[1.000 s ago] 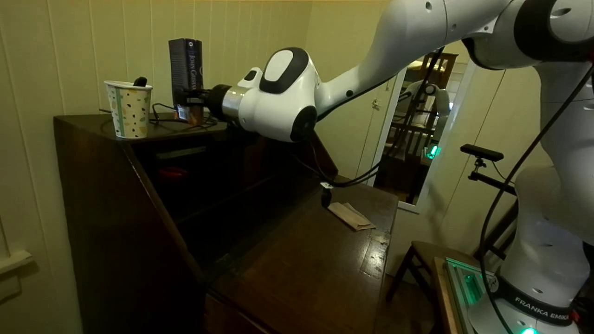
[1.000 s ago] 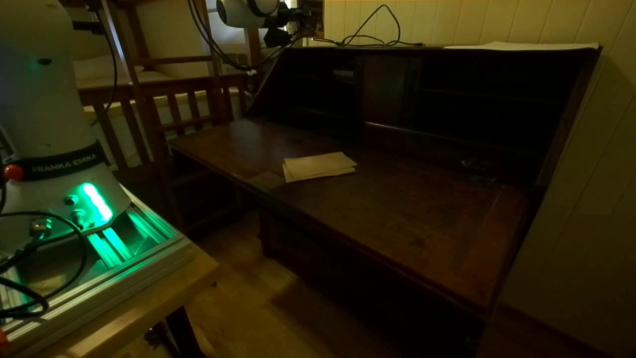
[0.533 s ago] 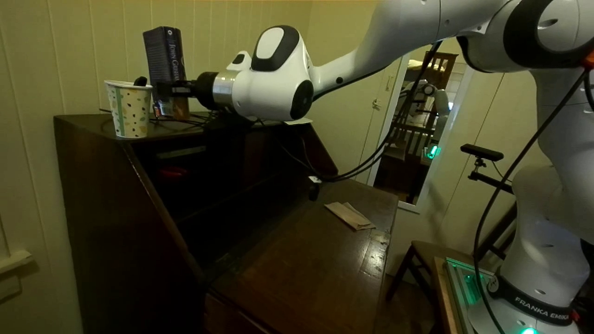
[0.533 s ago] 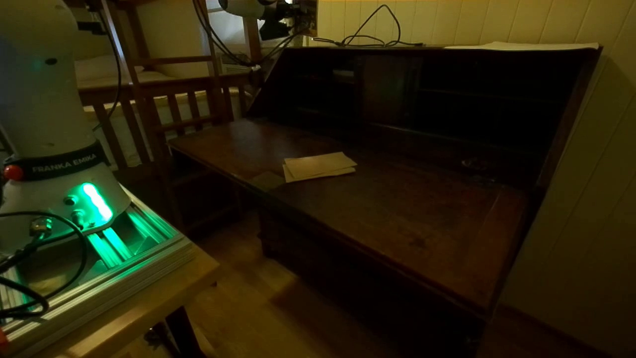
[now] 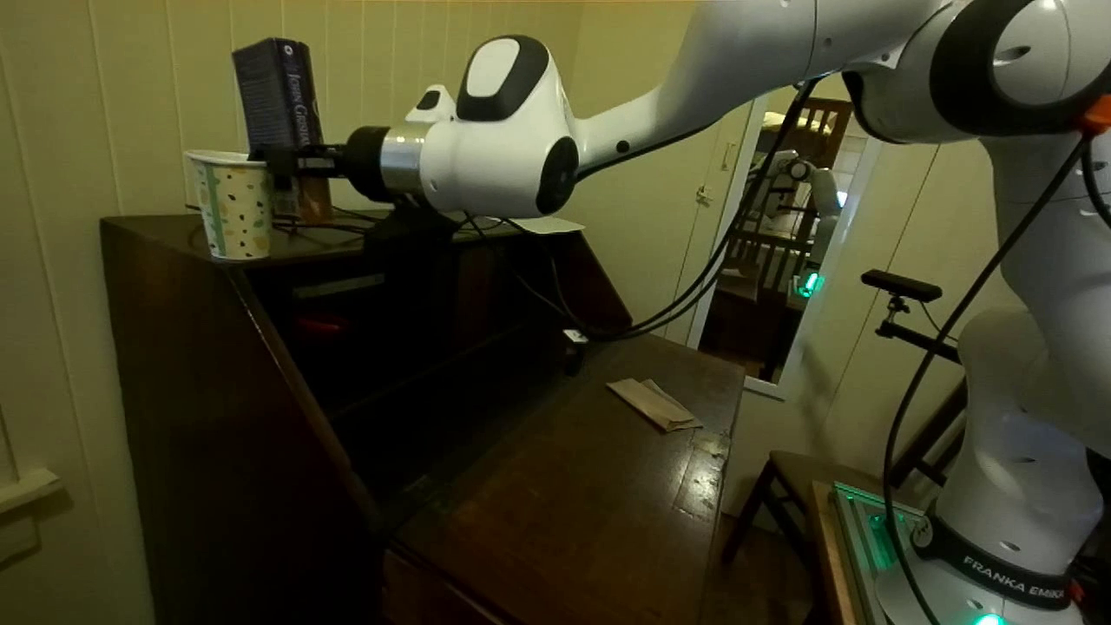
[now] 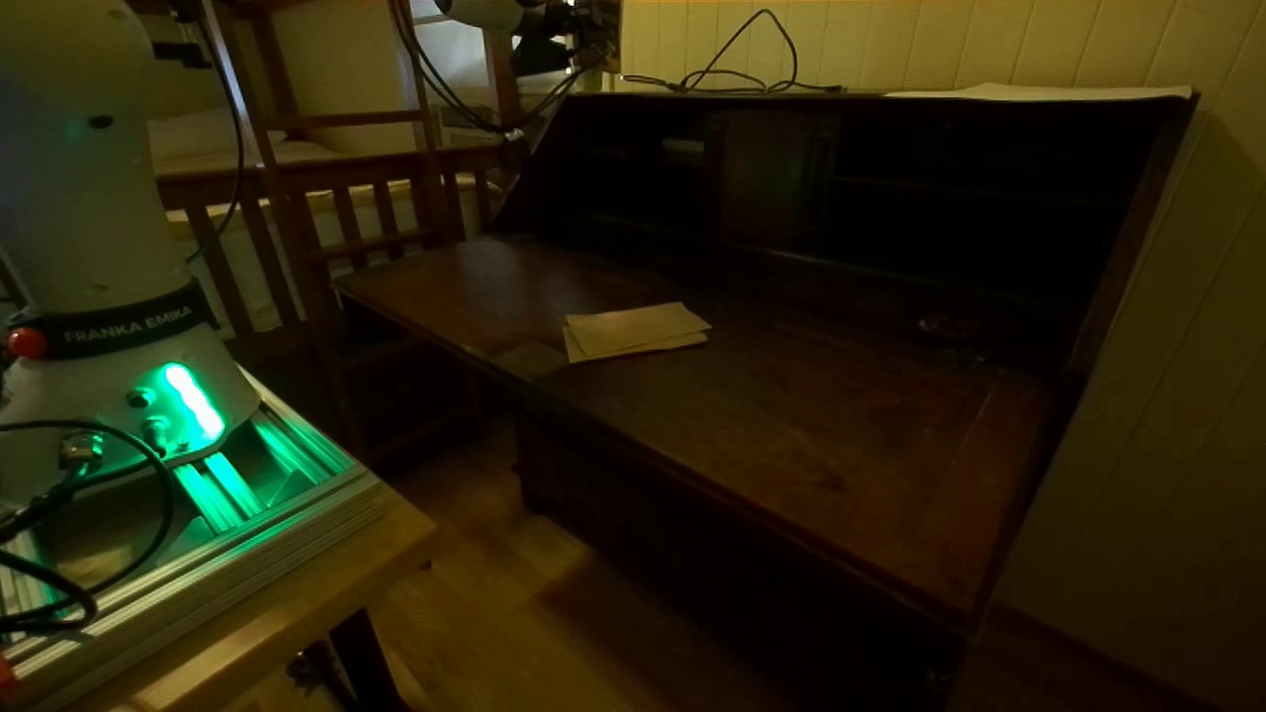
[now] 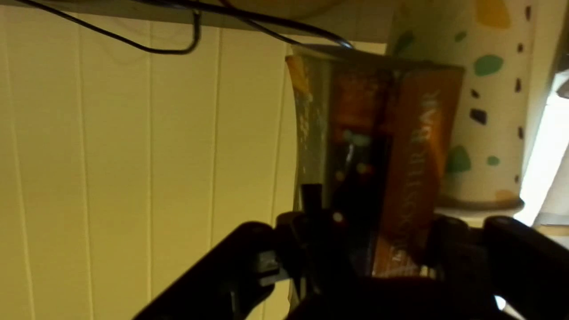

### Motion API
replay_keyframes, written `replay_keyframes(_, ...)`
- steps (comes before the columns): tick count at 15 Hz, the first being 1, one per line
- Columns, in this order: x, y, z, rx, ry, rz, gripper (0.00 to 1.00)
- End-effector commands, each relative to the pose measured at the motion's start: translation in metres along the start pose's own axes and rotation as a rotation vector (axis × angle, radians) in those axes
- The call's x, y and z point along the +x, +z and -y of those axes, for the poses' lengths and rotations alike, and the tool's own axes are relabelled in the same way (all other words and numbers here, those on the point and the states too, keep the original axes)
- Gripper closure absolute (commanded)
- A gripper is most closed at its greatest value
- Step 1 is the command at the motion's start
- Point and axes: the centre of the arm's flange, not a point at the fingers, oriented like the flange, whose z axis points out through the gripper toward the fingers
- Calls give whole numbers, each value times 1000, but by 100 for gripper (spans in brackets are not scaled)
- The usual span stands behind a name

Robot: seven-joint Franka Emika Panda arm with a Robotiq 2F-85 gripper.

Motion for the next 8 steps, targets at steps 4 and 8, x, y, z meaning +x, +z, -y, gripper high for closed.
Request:
replay_keyframes(4,1,-1,-12,37,-27,-52,90)
replay_keyframes(8,-2,2,-30,-40,-65,-45,90)
